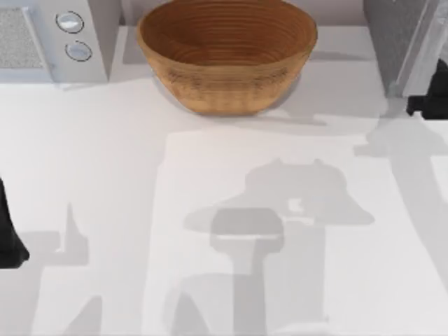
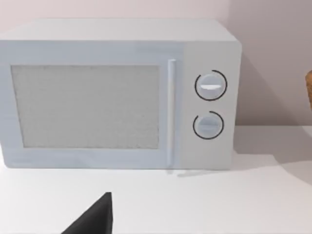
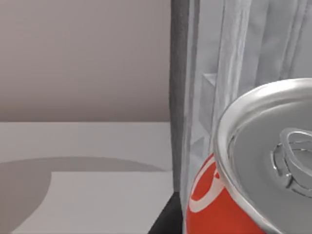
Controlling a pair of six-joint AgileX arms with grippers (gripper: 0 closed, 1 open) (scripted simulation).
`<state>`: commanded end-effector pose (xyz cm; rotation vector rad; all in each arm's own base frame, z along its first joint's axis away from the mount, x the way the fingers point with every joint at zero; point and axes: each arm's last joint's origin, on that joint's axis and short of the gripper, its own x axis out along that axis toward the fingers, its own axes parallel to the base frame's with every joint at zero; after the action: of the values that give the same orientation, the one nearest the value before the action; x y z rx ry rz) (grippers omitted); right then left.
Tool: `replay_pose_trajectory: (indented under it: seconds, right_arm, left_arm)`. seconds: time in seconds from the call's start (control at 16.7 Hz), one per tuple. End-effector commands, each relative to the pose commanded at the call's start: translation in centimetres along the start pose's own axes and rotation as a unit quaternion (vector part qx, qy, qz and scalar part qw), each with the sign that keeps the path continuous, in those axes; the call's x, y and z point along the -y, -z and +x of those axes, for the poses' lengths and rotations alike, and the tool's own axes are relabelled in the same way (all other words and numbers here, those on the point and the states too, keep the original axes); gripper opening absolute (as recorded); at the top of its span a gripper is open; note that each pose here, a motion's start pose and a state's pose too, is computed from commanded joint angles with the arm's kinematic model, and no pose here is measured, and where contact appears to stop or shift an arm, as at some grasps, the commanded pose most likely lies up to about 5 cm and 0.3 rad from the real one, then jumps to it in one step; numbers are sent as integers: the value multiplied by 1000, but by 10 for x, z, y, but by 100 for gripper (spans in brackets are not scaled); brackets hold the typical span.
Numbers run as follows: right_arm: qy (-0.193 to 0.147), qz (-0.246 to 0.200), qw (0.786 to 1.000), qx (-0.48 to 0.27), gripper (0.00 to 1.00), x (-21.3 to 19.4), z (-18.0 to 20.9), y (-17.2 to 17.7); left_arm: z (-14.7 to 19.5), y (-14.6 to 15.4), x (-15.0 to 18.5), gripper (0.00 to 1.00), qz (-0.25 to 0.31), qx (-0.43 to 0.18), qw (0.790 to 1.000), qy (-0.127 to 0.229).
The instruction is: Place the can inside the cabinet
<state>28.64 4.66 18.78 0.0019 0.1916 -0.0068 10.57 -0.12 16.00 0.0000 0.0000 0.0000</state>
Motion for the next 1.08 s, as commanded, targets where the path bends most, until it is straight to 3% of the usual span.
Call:
replay_pose_trajectory:
  seconds: [0.24,0.54,0.84,1.08]
  right_arm:
    - [-3,2,1000,16,0,10,-33,-12]
    - [-4,4,998,55,0,30,-101,-15]
    - [-4,3,996,93,0,43,-155,15]
    - [-4,0,995,102,0,48,-171,45]
  left_arm:
    - [0,0,0,100,0,0,1000,0]
    - [0,0,0,100,0,0,1000,0]
    - [0,0,0,100,0,0,1000,0]
    - [0,0,0,100,0,0,1000,0]
